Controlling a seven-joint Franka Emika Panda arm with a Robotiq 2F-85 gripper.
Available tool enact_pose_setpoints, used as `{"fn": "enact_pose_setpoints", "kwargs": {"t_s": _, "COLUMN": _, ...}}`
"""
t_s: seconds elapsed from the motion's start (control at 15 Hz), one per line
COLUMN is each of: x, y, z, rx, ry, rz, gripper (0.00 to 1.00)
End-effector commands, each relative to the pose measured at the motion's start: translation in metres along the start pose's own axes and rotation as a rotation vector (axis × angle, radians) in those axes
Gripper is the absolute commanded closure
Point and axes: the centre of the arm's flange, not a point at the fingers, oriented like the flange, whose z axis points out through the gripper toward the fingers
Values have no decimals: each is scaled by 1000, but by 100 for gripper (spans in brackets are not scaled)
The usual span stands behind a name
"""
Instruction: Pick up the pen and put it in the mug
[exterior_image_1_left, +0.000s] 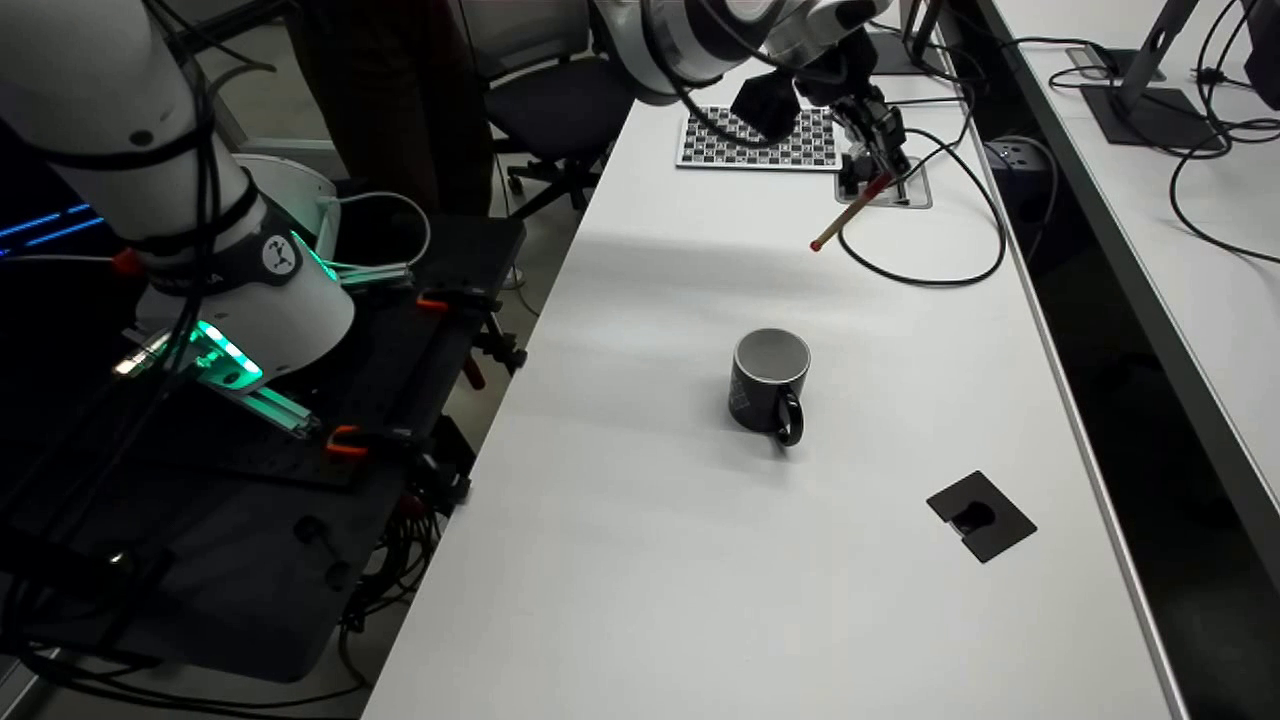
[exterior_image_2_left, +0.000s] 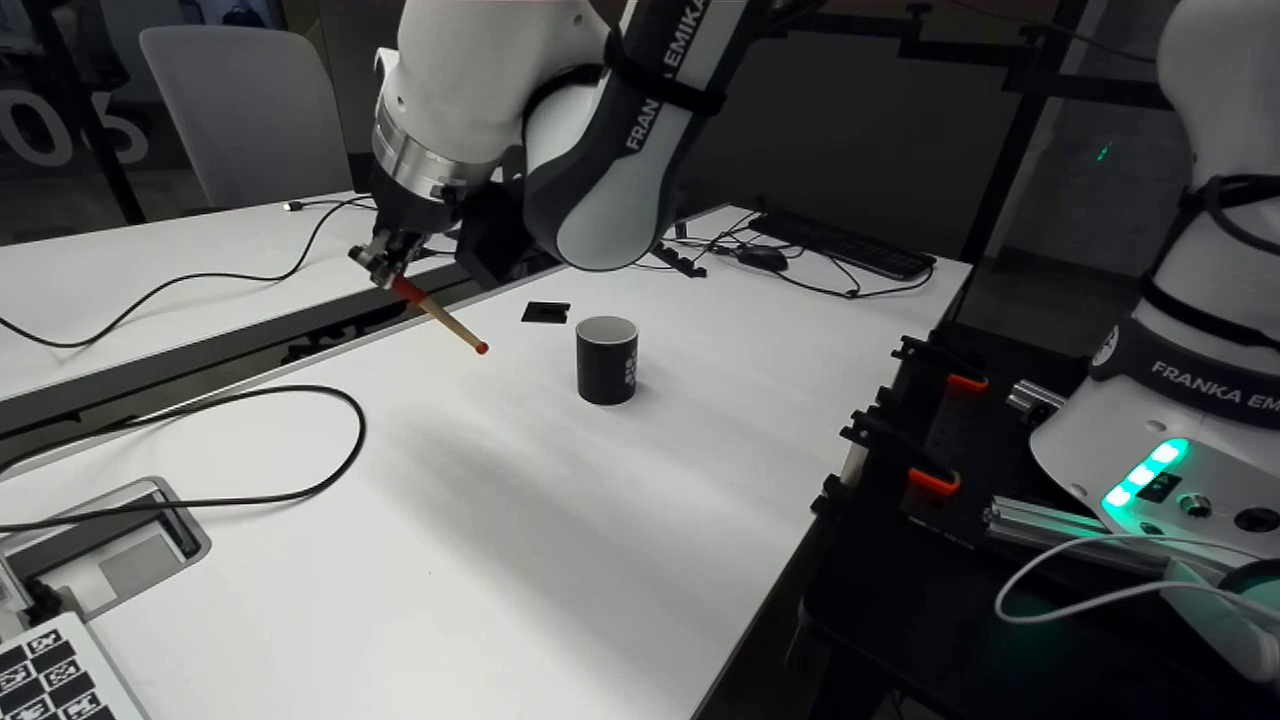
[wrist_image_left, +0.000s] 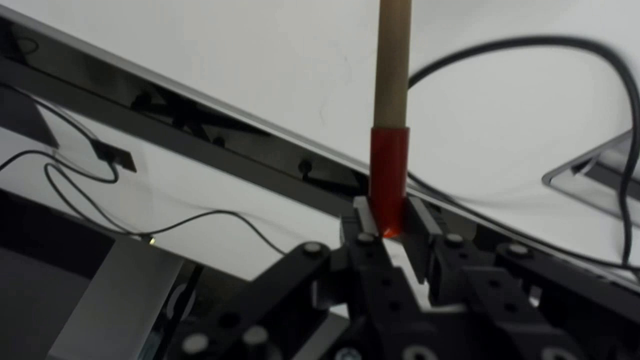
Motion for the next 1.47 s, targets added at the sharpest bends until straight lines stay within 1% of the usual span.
{"fn": "enact_pose_setpoints", "kwargs": {"t_s": 0.0, "x": -22, "y": 9, "z": -6, "rx": -36, "ry": 145, "rz": 107, "gripper": 95}}
{"fn": "enact_pose_setpoints", "kwargs": {"t_s": 0.13, "x": -34, "y": 12, "z": -10, "rx": -50, "ry": 167, "rz": 163, "gripper": 95}}
{"fn": "enact_pose_setpoints", "kwargs": {"t_s": 0.27, "x": -38, "y": 11, "z": -14, "rx": -67, "ry": 150, "rz": 207, "gripper": 95}}
{"fn": "enact_pose_setpoints", "kwargs": {"t_s": 0.53, "x": -47, "y": 11, "z": -29, "rx": -89, "ry": 145, "rz": 225, "gripper": 95}}
{"fn": "enact_pose_setpoints", "kwargs": {"t_s": 0.73, "x": -56, "y": 16, "z": -41, "rx": -140, "ry": 124, "rz": 256, "gripper": 95}}
{"fn": "enact_pose_setpoints", "kwargs": {"t_s": 0.8, "x": -27, "y": 3, "z": -24, "rx": -113, "ry": 125, "rz": 253, "gripper": 95}}
{"fn": "enact_pose_setpoints", "kwargs": {"t_s": 0.87, "x": -30, "y": 3, "z": -25, "rx": -118, "ry": 120, "rz": 254, "gripper": 81}}
{"fn": "enact_pose_setpoints", "kwargs": {"t_s": 1.07, "x": -30, "y": 1, "z": -24, "rx": -112, "ry": 119, "rz": 254, "gripper": 81}}
{"fn": "enact_pose_setpoints", "kwargs": {"t_s": 1.13, "x": -30, "y": 1, "z": -24, "rx": -112, "ry": 119, "rz": 255, "gripper": 95}}
{"fn": "enact_pose_setpoints", "kwargs": {"t_s": 1.4, "x": -34, "y": 18, "z": -26, "rx": -171, "ry": 136, "rz": 356, "gripper": 95}}
